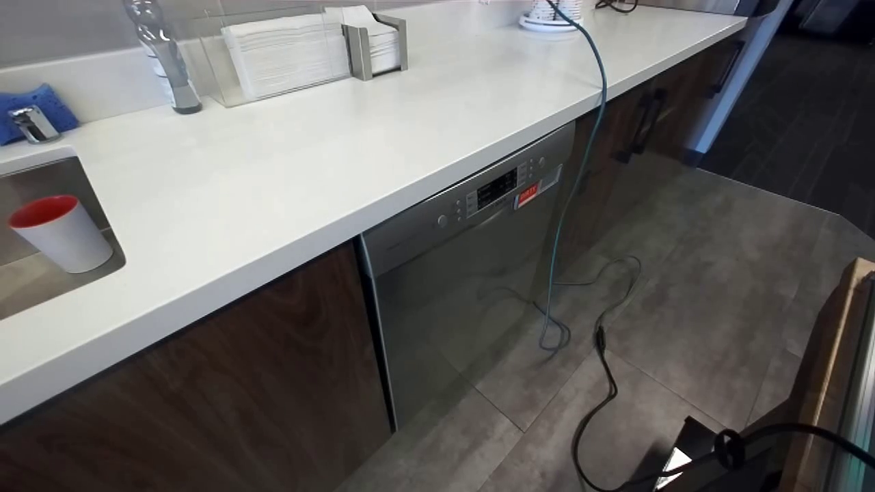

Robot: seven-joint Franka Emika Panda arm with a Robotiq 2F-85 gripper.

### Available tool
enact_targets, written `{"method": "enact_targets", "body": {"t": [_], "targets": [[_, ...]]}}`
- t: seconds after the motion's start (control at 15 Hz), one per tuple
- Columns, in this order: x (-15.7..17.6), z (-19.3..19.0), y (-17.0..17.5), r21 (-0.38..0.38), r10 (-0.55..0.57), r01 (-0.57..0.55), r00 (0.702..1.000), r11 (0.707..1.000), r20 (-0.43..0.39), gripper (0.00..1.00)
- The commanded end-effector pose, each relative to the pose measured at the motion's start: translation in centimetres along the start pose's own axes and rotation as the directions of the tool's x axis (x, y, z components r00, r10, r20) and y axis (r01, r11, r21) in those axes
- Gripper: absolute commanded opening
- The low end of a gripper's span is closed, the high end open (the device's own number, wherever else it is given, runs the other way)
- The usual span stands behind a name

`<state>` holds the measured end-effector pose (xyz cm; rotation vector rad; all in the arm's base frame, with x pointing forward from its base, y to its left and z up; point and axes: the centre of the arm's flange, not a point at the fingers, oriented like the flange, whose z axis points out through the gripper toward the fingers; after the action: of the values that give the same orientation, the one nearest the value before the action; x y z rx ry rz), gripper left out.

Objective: Press a button on the dishwasher

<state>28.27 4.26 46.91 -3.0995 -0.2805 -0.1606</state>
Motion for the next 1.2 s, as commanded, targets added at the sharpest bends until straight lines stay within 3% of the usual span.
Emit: {"method": "enact_targets", "body": {"t": [0.0, 0.33, 0.67, 1.13], "targets": [[2.2, 5.3, 2.5, 0.148, -0.032, 0.034, 0.999, 0.988, -0.016, 1.00], [7.9, 13.2, 1.8, 0.280, -0.048, 0.044, 0.999, 0.959, 0.006, 1.00], [9.7, 20.9, 1.4, 0.312, -0.080, 0.066, 0.996, 0.948, 0.034, 1.00], [10.0, 23.4, 4.8, 0.288, -0.137, 0.167, 0.983, 0.943, -0.120, 1.00]]}}
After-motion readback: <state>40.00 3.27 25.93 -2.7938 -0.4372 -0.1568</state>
